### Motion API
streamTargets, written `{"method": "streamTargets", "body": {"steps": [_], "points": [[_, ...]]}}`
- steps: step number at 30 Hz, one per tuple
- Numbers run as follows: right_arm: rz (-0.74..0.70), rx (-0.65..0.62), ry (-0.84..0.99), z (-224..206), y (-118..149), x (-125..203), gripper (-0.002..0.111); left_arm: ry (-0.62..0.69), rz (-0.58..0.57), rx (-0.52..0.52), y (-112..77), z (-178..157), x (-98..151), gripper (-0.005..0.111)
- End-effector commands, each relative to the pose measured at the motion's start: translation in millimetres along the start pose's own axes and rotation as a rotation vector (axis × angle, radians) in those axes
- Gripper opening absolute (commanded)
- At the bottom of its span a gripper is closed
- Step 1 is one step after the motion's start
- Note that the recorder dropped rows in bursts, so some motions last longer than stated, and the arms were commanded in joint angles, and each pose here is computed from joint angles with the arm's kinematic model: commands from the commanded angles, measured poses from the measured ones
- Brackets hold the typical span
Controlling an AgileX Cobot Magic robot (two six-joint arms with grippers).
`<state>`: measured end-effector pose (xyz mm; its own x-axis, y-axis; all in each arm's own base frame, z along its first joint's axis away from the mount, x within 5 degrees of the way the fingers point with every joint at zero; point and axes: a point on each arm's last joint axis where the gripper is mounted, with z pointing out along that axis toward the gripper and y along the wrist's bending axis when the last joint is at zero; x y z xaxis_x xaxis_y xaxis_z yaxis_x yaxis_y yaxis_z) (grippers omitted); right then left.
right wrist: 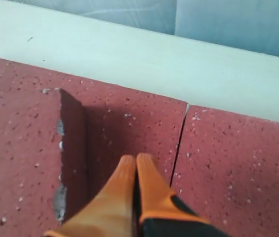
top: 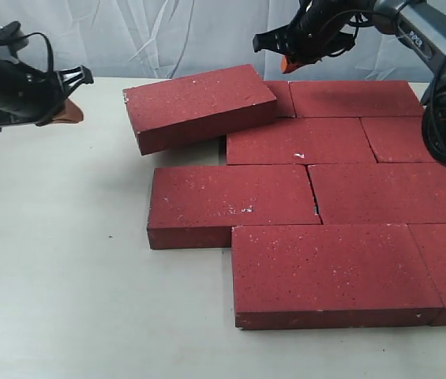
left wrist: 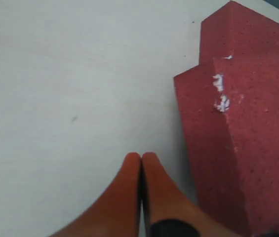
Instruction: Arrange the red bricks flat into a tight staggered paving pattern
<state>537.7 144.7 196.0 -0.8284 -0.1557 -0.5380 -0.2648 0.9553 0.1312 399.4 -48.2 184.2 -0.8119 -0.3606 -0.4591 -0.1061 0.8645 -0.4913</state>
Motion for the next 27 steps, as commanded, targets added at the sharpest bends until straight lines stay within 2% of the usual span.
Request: {"method": "streamTargets", "body": {"steps": [1, 6, 13, 21, 27], "points": [[0.034, -0.021, -0.043, 11.6, -4.7, -0.4, -0.001, 0.037, 0.003, 0.059, -19.6, 34.1, -0.5, 0.0], [0.051, -0.073, -0.022, 27.1, -2.2, 6.6, -0.001, 0.071, 0.013, 0.096, -33.1, 56.5, 0.2, 0.0], [0.026, -0.24, 0.018, 25.8, 13.7, 10.5, -0.001, 0.085, 0.013, 0.096, -31.1, 59.5, 1.0, 0.0], [-0.02, -0.292, 0.082, -17.6, 27.8, 3.8, -0.001, 0.117, 0.057, 0.103, -20.3, 32.2, -12.1, 0.0], [-0.113, -0.328, 0.116, -35.9, 63.6, 5.5, -0.001, 0.103, 0.114, 0.071, -9.4, 8.4, -24.6, 0.0]]}}
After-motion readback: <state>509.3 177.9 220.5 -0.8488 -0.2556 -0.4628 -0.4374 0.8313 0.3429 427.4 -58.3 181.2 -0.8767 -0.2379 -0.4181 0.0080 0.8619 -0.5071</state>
